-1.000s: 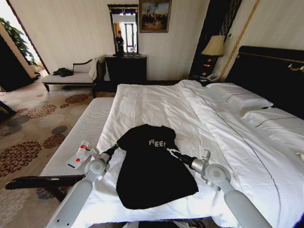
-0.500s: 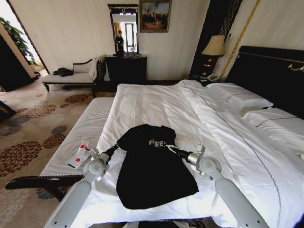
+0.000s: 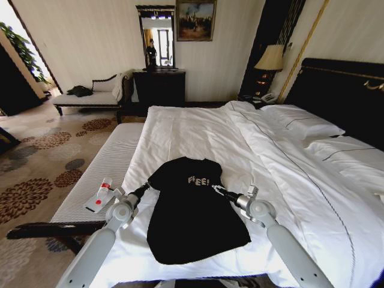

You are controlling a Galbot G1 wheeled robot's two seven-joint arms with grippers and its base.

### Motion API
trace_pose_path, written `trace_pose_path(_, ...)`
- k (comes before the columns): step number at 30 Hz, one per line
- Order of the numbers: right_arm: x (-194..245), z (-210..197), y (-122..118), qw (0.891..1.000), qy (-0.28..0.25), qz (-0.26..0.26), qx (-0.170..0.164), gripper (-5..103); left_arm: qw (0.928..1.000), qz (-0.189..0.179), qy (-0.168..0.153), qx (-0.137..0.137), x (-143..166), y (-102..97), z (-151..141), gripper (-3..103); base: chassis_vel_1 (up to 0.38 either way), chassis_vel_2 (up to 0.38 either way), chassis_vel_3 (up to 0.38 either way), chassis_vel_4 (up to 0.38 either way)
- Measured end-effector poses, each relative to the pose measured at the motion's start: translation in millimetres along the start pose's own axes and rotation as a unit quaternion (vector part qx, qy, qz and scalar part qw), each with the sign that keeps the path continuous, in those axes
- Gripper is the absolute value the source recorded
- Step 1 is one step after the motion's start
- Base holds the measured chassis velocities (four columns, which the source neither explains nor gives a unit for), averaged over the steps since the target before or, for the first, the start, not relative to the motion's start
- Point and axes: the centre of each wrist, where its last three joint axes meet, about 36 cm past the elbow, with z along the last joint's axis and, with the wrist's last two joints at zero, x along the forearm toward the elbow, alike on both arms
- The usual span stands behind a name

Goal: Fold the clothes on the bed.

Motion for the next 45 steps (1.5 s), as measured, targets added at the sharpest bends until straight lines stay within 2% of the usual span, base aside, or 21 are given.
trace_pose_path(12,-13.2,2.1,-6.2,1.0,0.012,0.008,-0.006,102,1.0,0.0,-0.003,0.001,1.4,0.4,-1.8,0,0.0,0.0,0.0,0.0)
trace_pose_path(15,-16.7,2.0,-6.6,1.0,0.011,0.008,-0.01,91,1.0,-0.001,-0.007,0.002,1.1,1.1,-4.8,0,0.0,0.0,0.0,0.0)
trace_pose_path(18,-17.8,0.6,-6.2,1.0,0.009,0.007,-0.011,85,1.0,-0.001,-0.008,0.002,0.6,1.0,-5.4,0,0.0,0.0,0.0,0.0)
trace_pose_path(21,-18.7,-0.1,-4.9,1.0,0.008,0.005,-0.012,70,1.0,0.0,-0.008,0.004,-0.3,0.8,-5.2,0,0.0,0.0,0.0,0.0)
trace_pose_path(23,-19.1,0.3,-4.3,1.0,0.008,0.004,-0.013,70,1.0,-0.001,-0.008,0.004,-0.6,0.9,-4.8,0,0.0,0.0,0.0,0.0)
trace_pose_path(25,-20.1,1.0,-2.0,1.0,0.008,0.002,-0.013,58,1.0,-0.002,-0.007,0.005,-1.5,1.4,-3.3,0,0.0,0.0,0.0,0.0)
trace_pose_path(26,-20.1,1.0,-2.0,1.0,0.008,0.002,-0.013,58,1.0,-0.002,-0.007,0.005,-1.5,1.4,-3.3,0,0.0,0.0,0.0,0.0)
trace_pose_path(31,-20.1,0.8,-1.5,1.0,0.007,0.002,-0.013,32,1.0,-0.003,-0.007,0.006,-2.3,2.8,-2.1,0,0.0,0.0,0.0,0.0)
trace_pose_path(32,-20.1,0.8,-1.5,1.0,0.007,0.002,-0.013,32,1.0,-0.003,-0.007,0.006,-2.3,2.8,-2.1,0,0.0,0.0,0.0,0.0)
trace_pose_path(33,-19.9,0.6,-1.7,1.0,0.006,0.003,-0.013,26,1.0,-0.003,-0.007,0.006,-2.4,2.9,-2.3,0,0.0,0.0,0.0,0.0)
trace_pose_path(36,-20.0,0.6,-2.0,1.0,0.005,0.003,-0.013,20,1.0,-0.003,-0.007,0.006,-2.7,3.1,-2.5,0,0.0,0.0,0.0,0.0)
trace_pose_path(39,-20.9,0.0,-3.7,1.0,0.004,0.006,-0.015,4,0.9999,-0.003,-0.008,0.006,-3.3,3.0,-3.0,0,0.0,0.0,0.0,0.0)
trace_pose_path(45,-21.5,0.5,-5.5,1.0,0.004,0.008,-0.016,0,0.9999,-0.003,-0.008,0.007,-3.3,3.1,-2.7,0,0.0,0.0,0.0,0.0)
